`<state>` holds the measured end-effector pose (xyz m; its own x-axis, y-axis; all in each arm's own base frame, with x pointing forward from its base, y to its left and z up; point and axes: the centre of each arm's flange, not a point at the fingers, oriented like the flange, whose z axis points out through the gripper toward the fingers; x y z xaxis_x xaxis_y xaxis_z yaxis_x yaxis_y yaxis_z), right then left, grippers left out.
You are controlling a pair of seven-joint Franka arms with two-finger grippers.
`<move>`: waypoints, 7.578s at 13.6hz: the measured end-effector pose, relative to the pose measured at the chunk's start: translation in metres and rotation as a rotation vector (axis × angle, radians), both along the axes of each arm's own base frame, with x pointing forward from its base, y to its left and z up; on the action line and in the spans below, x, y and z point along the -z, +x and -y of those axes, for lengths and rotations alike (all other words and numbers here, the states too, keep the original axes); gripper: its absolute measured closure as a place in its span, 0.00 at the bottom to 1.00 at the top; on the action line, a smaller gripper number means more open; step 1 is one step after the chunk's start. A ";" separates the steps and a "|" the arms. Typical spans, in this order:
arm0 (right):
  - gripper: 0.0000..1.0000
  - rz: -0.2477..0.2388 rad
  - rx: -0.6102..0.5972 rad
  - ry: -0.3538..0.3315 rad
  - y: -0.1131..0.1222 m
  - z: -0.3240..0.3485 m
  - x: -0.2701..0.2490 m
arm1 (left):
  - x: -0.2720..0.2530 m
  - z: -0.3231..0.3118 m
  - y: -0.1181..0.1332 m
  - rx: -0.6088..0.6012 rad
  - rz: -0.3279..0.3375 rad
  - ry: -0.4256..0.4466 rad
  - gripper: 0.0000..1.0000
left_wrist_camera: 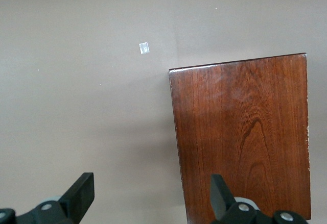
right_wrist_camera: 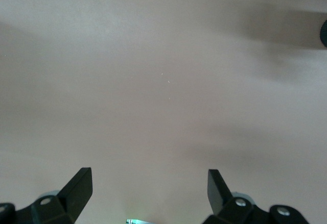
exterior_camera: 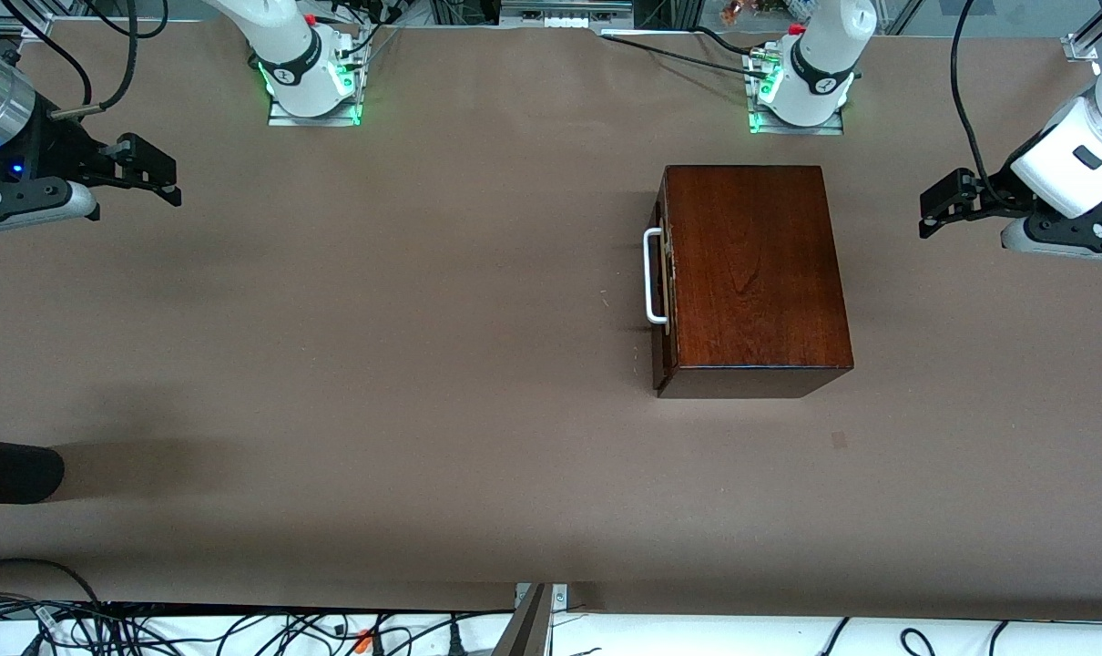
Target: Open drawer, take yellow block, close drawer
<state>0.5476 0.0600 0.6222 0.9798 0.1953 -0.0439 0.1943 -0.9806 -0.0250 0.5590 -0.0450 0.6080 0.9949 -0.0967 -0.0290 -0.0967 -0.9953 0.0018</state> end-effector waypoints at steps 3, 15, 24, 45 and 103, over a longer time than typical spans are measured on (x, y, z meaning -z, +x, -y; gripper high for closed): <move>0.00 0.000 0.000 0.000 0.000 0.000 0.000 | 0.000 0.000 0.000 0.000 0.000 0.000 0.00; 0.00 0.000 0.000 0.000 0.000 0.000 0.000 | 0.000 0.044 -0.005 -0.021 0.004 0.000 0.00; 0.00 0.000 0.000 0.000 0.000 0.000 0.000 | 0.012 0.272 -0.084 -0.162 -0.008 0.015 0.00; 0.00 0.000 0.001 0.000 0.000 0.001 0.000 | 0.256 0.414 -0.091 -0.099 0.035 0.276 0.00; 0.00 -0.002 0.012 0.000 0.001 0.006 0.001 | 0.331 0.425 -0.083 -0.099 0.108 0.373 0.00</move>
<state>0.5485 0.0537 0.6216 0.9819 0.1837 -0.0455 0.1827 -0.9829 -0.0249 0.4758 -0.4702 0.2766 0.9981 -0.0027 0.0612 0.0200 -0.9303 -0.3661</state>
